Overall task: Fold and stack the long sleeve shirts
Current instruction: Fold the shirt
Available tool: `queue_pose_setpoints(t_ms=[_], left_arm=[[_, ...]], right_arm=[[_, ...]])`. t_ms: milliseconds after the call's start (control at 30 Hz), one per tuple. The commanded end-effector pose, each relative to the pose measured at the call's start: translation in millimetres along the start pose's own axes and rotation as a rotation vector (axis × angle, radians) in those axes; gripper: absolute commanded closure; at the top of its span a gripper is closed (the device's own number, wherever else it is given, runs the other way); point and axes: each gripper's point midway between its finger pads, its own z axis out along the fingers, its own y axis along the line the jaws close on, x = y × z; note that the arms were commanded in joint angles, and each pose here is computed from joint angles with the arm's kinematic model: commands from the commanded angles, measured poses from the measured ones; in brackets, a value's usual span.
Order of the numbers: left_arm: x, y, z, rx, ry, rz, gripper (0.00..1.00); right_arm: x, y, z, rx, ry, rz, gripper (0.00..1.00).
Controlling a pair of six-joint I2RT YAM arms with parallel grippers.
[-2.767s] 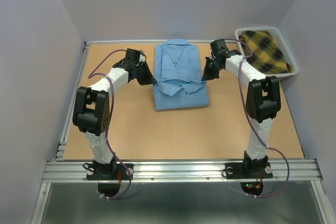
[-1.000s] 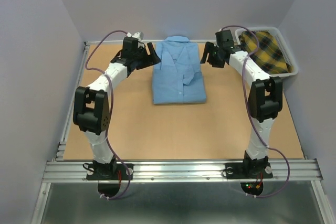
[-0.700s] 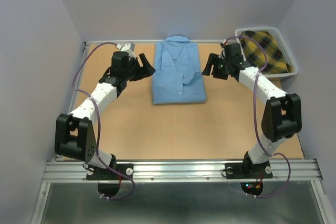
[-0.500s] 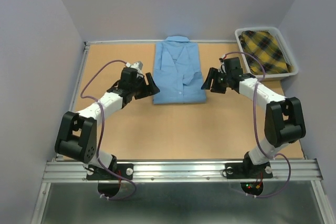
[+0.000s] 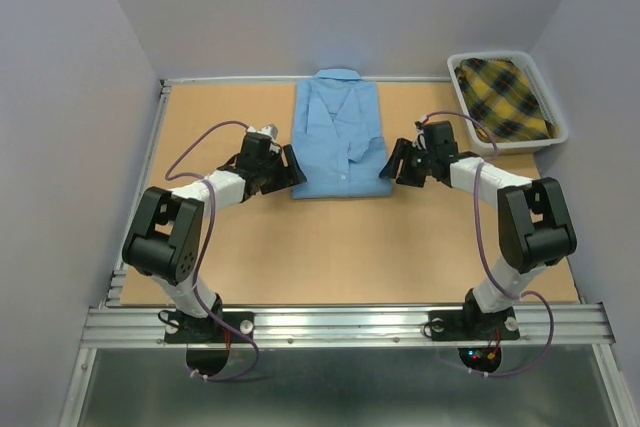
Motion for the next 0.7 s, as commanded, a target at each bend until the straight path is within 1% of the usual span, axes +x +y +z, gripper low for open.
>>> queue_pose_setpoints(t_ms=[0, 100, 200, 233, 300, 333, 400, 433, 500, 533, 567, 600, 633, 667], left_arm=[[-27.2, -20.9, 0.9, 0.055, -0.068, 0.036, 0.23], [-26.5, -23.4, 4.4, 0.064, -0.058, 0.038, 0.26], [-25.5, -27.9, 5.2, 0.077, -0.052, 0.038, 0.39], [-24.2, -29.1, 6.1, 0.077, -0.049, 0.040, 0.46], [-21.1, -29.5, 8.4, 0.078, -0.039, 0.040, 0.50], [-18.6, -29.8, 9.5, 0.081, -0.030, 0.038, 0.57], [-13.5, -28.2, 11.9, 0.079, -0.014, 0.029, 0.62], [-10.5, -28.3, 13.3, 0.079, -0.008, 0.030, 0.69], [-6.4, -27.0, 14.7, 0.077, -0.001, 0.028, 0.72], [-3.9, -25.9, 15.1, 0.076, 0.006, 0.023, 0.82], [-1.7, -25.9, 14.8, 0.078, 0.011, 0.022, 0.85], [-0.2, -26.2, 13.8, 0.079, 0.014, 0.020, 0.88], [0.8, -27.2, 12.4, 0.082, 0.015, 0.015, 0.96], [2.4, -27.5, 10.6, 0.081, 0.015, 0.014, 0.99]], right_arm=[[-1.0, 5.1, 10.3, -0.045, -0.020, -0.010, 0.36], [0.9, 7.8, 13.5, -0.074, -0.011, -0.009, 0.36], [5.2, 9.2, 17.0, -0.094, 0.003, -0.006, 0.39], [7.6, 9.6, 17.9, -0.103, 0.012, -0.006, 0.41], [15.4, 5.8, 20.0, -0.102, 0.035, 0.007, 0.45], [15.4, 7.3, 20.6, -0.112, 0.030, 0.005, 0.53], [17.3, 7.3, 19.9, -0.121, 0.021, 0.006, 0.67], [17.9, 7.6, 19.1, -0.124, 0.019, 0.006, 0.79], [19.7, 7.5, 17.5, -0.127, 0.018, 0.005, 0.82], [22.2, 6.1, 16.2, -0.124, 0.019, 0.000, 0.85], [22.3, 5.5, 15.5, -0.123, 0.018, 0.001, 0.88], [23.9, 5.2, 14.6, -0.124, 0.020, 0.000, 0.90], [26.8, 5.8, 12.4, -0.130, 0.024, 0.001, 0.95], [28.3, 6.9, 10.8, -0.134, 0.025, 0.001, 0.96]])
